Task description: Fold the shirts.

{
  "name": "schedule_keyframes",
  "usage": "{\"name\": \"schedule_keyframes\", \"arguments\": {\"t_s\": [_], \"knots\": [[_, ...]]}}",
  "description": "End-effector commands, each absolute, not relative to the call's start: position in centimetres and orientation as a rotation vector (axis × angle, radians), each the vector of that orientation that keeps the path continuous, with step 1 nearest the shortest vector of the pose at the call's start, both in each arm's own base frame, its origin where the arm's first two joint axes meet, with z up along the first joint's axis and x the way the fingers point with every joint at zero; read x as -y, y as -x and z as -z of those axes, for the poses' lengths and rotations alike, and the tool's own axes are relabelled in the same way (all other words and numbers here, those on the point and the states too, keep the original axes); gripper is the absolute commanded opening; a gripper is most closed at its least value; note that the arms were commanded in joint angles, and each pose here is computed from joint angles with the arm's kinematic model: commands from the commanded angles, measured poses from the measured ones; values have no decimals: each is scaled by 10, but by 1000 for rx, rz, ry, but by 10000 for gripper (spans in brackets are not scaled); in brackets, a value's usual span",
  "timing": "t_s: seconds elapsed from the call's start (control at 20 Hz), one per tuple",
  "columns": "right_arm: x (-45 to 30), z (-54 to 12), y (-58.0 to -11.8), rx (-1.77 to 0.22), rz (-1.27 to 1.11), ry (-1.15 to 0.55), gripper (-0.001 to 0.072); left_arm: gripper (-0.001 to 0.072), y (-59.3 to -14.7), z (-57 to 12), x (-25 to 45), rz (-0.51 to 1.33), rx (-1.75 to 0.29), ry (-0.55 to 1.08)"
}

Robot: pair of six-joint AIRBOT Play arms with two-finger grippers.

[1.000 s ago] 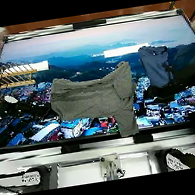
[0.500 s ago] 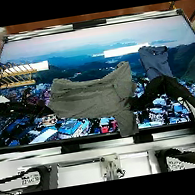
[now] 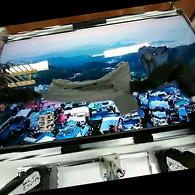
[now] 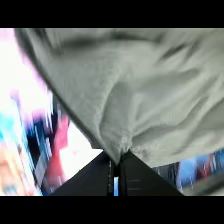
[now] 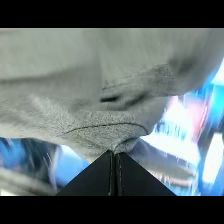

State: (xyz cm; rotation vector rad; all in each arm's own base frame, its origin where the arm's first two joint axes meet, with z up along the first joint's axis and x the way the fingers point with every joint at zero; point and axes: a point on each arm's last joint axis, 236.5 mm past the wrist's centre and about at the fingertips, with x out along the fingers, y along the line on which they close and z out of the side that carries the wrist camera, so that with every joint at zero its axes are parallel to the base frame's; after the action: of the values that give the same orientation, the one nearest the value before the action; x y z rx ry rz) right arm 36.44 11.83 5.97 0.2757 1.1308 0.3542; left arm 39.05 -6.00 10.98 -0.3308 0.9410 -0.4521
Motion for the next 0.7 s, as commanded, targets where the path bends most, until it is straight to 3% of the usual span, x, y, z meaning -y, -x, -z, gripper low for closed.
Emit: {"name": "schedule_keyframes", "arguments": {"t_s": [0.0,0.15,0.3,0.45,0.65], "knots": [[-93,-268,-372,-563,-341,-144,56,31,-373,-305,58,426,-422,63],[-77,-454,-308,-41,-315,-96,56,31,-294,-474,62,336,52,-10],[-71,-555,-224,269,-316,-64,56,31,-210,-548,72,318,297,60],[-67,-585,-184,380,-313,-56,56,31,-161,-563,79,307,384,16],[-64,-551,-196,231,-285,-23,56,31,-159,-553,67,234,344,-10]]}}
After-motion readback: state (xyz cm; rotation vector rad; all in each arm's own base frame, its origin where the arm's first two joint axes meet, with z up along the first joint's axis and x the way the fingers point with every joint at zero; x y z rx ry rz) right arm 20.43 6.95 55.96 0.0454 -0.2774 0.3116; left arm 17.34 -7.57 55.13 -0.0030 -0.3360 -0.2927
